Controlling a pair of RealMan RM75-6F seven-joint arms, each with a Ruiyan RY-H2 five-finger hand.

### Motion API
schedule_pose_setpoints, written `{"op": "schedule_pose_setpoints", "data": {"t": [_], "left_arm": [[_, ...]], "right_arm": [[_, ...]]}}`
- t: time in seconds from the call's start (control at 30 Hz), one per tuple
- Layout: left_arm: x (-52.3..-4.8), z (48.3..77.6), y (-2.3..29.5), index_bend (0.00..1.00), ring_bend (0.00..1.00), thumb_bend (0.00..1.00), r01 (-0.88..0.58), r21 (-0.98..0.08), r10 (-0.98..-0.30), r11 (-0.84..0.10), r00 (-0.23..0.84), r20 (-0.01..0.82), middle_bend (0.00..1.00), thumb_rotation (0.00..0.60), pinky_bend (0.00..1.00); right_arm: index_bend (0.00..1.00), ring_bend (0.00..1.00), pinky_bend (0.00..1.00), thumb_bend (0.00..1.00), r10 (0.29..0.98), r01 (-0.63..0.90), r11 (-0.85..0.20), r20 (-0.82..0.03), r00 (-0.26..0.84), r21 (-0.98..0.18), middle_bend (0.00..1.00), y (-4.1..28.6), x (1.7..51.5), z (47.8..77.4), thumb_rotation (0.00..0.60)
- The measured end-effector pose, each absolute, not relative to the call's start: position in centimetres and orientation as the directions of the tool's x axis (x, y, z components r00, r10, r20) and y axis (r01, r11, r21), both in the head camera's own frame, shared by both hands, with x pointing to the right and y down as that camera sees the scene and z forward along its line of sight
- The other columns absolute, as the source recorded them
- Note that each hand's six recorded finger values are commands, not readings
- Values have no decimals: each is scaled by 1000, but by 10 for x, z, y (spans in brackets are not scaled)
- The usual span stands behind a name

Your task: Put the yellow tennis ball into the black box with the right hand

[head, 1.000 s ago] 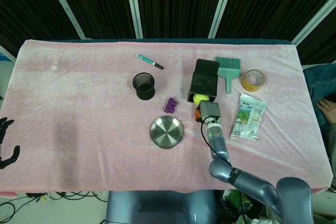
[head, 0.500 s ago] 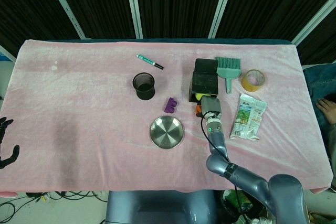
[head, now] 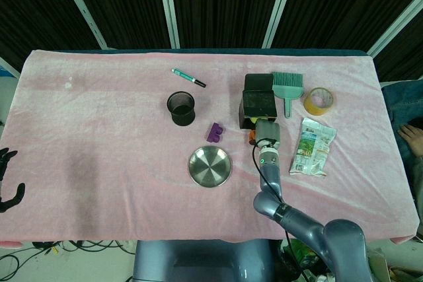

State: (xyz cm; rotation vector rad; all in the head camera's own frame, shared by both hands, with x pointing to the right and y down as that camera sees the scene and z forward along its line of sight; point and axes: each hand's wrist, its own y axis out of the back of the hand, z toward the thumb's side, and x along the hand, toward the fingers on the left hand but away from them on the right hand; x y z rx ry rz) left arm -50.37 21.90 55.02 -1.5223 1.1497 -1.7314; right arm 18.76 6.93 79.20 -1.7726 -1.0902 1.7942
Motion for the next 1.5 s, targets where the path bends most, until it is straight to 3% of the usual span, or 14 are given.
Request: {"op": "schedule_pose_setpoints", "data": {"t": [0.57,0.67,0.73,0.77,0.83,0.9,1.0,1.07,1.27,1.5], "left_arm": [[-502,551,220,143,24,428,-120,-868,-846,-482,-192,497,64,600,0],[-502,551,220,143,24,429,-120,-868,-847,-482,-191,496,64,600,0],[-502,551,220,143,24,429,-119,-868,-847,-482,-191,496,64,600,0],[-502,551,220,143,24,429,-119,-868,-847,-482,-191,496,64,600,0],[-501,551,220,143,24,429,-118,-868,-847,-483,-190,497,64,600,0],[-501,551,220,143,24,429,-117,-867,-847,-484,-188,498,64,600,0],[-500,552,221,143,24,428,-114,-867,-847,-486,-186,499,64,600,0],[-500,552,221,143,24,428,-113,-867,-847,-485,-185,498,64,600,0],[-499,550,221,143,24,428,-110,-872,-852,-477,-183,490,64,600,0],[-497,547,222,143,24,428,-106,-879,-860,-465,-179,477,64,600,0]], "right_arm": [[1000,1000,1000,806,739,239,-637,-669,-81,-733,1000,85,176,777,600],[1000,979,1000,761,737,264,-639,-673,-55,-722,983,90,174,765,600],[992,922,982,699,738,283,-640,-675,-33,-714,911,93,173,754,600],[956,871,943,654,737,293,-642,-676,-20,-709,836,96,174,748,600],[792,734,800,562,735,307,-644,-678,-3,-700,649,99,177,738,600],[526,556,598,482,729,320,-652,-684,15,-688,437,103,181,728,600],[303,364,349,396,708,339,-677,-705,53,-654,236,110,191,709,600],[224,280,259,332,689,345,-697,-721,79,-629,155,116,202,693,600],[130,153,201,262,672,319,-719,-734,97,-617,50,140,251,635,600],[29,86,180,234,813,243,-579,-572,106,-778,8,165,293,597,600]]}}
